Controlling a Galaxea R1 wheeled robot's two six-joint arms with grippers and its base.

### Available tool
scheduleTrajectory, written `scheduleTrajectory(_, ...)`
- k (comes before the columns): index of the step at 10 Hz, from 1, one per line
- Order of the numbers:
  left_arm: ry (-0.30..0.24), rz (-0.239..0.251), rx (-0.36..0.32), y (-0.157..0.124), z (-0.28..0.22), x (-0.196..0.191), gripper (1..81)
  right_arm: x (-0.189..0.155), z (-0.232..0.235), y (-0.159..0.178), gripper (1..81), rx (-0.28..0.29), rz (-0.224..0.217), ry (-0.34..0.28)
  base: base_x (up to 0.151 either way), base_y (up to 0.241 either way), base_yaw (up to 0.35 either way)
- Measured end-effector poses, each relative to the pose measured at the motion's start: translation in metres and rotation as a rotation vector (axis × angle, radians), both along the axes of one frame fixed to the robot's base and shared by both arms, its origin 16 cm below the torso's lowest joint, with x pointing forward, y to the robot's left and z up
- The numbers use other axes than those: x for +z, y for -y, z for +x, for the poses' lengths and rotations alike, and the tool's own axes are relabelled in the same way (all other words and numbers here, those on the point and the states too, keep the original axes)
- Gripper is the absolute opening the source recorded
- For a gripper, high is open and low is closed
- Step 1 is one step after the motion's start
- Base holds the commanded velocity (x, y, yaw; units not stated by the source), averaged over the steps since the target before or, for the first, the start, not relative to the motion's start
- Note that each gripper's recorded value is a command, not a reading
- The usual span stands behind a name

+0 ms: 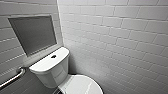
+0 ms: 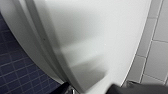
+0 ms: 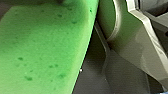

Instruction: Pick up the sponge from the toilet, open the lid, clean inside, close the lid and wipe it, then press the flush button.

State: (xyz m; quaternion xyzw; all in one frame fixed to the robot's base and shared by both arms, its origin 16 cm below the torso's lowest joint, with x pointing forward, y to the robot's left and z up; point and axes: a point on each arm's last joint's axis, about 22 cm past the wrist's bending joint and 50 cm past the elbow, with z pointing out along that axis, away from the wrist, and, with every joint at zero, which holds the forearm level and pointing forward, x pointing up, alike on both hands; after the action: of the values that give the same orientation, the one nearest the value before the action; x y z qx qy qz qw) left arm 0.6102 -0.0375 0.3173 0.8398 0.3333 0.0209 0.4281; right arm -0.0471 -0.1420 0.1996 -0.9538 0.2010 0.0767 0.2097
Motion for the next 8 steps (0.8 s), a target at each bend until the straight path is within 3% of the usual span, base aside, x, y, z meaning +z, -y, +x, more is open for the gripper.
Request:
scheduleTrajectory(3,0.027,-0.007,0.056,-0.026,0.008,0.007,81.1,0.000,0.000,0.000,1.0,0.000,0.000,0.001,0.000,0.000,0.000)
scheduleTrajectory(8,0.030,-0.019,0.077,-0.026,0.009,0.010,81.1,0.000,0.000,0.000,1.0,0.001,0.000,0.001,0.000,0.000,0.000)
